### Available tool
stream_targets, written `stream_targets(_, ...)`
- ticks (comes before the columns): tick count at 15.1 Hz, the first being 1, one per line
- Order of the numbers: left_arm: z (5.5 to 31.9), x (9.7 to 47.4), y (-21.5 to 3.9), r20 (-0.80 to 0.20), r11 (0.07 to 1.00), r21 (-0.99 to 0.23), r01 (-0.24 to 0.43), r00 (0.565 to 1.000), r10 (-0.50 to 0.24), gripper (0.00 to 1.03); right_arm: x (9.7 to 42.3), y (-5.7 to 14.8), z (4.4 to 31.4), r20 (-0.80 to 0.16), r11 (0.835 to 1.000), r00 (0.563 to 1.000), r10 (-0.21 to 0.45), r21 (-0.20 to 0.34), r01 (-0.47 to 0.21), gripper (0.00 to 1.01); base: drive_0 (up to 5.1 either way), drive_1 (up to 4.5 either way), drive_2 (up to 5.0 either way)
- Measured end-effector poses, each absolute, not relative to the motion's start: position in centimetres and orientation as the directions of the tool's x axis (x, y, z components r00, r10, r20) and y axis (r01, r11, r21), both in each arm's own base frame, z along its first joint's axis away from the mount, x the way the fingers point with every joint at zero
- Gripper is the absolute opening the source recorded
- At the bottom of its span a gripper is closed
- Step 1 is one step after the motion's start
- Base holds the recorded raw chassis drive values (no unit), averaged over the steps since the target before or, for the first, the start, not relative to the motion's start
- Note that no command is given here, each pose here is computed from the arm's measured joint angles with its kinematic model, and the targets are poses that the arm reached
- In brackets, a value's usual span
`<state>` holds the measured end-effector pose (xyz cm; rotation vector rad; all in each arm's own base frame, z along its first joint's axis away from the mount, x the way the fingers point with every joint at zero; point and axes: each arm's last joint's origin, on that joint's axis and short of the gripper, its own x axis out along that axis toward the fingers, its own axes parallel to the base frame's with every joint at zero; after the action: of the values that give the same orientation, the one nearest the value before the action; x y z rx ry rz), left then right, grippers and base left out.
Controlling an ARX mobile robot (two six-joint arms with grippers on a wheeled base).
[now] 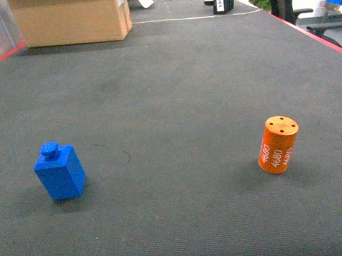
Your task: Sort blue parts and orange caps into right shelf containers
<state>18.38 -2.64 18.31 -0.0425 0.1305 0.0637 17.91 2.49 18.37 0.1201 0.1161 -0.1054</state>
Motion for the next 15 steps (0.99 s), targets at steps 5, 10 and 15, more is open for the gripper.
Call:
stream_targets(5,14.8,27.6,-6.0,-0.279,1.0,0.024,-0.017,0.96,0.023,0.98,27.0,7.4,14.5,-0.321,0.992,0.945,0.056,0.128,-0.016,0.98,0.0,0.0,0.0)
stream_targets(10,14.4,28.5,-6.3,-0.287,0.999,0.032,-0.011,0.958,0.019,0.98,27.9,7.8,13.9,-0.336,0.992,0.94,0.054,0.122,-0.014,0.98,0.0,0.0,0.0)
stream_targets(15,13.4,29.5,-6.6,-0.307,0.999,0.037,-0.008,0.951,0.019,0.98,29.1,8.2,12.4,-0.376,0.994,0.925,0.048,0.109,-0.007,0.98,0.0,0.0,0.0)
